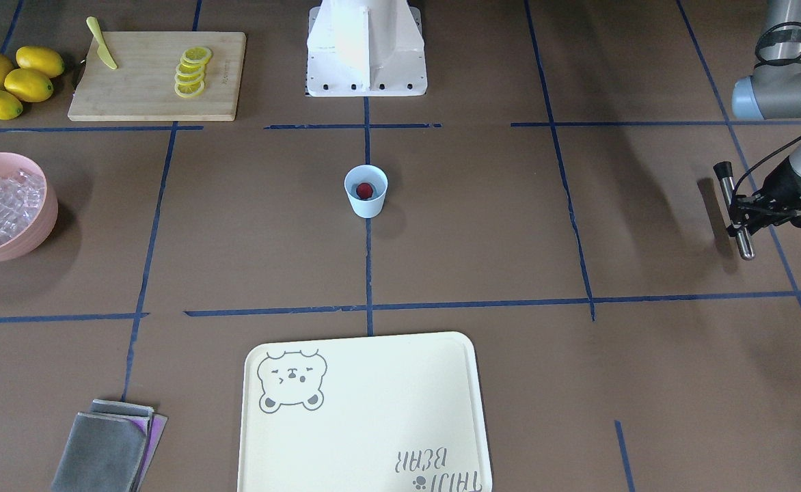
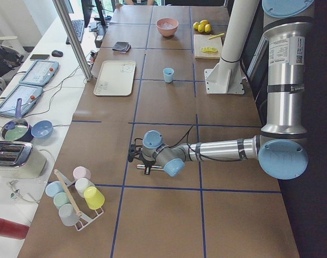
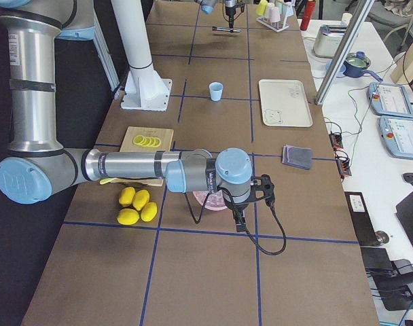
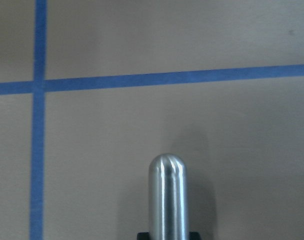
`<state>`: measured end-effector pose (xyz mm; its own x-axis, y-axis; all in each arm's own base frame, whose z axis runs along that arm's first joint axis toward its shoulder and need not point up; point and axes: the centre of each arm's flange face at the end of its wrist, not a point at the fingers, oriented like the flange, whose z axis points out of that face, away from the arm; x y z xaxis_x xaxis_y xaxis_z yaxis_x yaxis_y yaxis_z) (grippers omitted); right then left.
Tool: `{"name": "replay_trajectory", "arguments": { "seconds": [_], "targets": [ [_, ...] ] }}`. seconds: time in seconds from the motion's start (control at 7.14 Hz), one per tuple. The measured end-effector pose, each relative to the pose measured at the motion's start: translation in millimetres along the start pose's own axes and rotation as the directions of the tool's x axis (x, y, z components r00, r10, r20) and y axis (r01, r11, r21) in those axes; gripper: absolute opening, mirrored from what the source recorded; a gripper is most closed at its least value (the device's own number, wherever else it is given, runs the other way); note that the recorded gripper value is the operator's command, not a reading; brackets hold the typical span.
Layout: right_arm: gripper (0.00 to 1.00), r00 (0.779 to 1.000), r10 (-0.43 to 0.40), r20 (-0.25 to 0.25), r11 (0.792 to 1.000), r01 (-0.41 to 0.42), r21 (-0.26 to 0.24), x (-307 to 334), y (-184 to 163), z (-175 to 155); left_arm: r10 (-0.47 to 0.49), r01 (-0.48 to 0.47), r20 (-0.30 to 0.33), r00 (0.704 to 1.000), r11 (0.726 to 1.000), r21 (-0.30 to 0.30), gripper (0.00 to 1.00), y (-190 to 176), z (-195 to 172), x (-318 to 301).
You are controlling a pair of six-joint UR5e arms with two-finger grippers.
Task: Mash ice and strawberries in cup
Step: 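Lower the left gripper and grasp the metal rod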
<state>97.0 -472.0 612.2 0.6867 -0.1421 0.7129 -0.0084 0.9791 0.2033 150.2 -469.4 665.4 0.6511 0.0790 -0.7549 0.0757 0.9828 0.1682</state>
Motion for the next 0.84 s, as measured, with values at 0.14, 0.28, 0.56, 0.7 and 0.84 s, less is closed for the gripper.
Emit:
{"name": "replay_trajectory", "arguments": {
  "seconds": [0.14,0.28,0.56,0.7,0.84],
  "targets": [
    [0.99,1.0,0.001,0.001,1.0,-0.001,0.0,-0.3,0.1,-0.2,0.009,-0.007,-0.038,0.999,0.999,0.033,0.0,-12.0,-27.2,14.8],
    [0.99,1.0,0.003,0.001,1.0,-0.003,-0.001,-0.3,0.5,-0.2,0.049,-0.043,-0.07,0.996,0.995,0.086,0.0,-23.4,-55.7,38.6],
    [0.99,1.0,0.007,0.005,1.0,-0.007,-0.002,-0.7,0.8,-0.1,0.187,-0.168,-0.056,0.981,0.954,0.247,0.0,-42.3,-114.2,92.8],
    [0.99,1.0,0.01,0.013,1.0,-0.01,-0.003,-1.1,1.3,0.2,0.223,-0.204,-0.026,0.974,0.928,0.312,0.0,-50.2,-135.5,112.7],
    [0.99,1.0,0.013,0.025,1.0,-0.013,-0.004,-1.6,2.6,1.0,0.246,-0.234,0.017,0.969,0.895,0.38,0.0,-60.3,-155.9,132.5]
  ]
}}
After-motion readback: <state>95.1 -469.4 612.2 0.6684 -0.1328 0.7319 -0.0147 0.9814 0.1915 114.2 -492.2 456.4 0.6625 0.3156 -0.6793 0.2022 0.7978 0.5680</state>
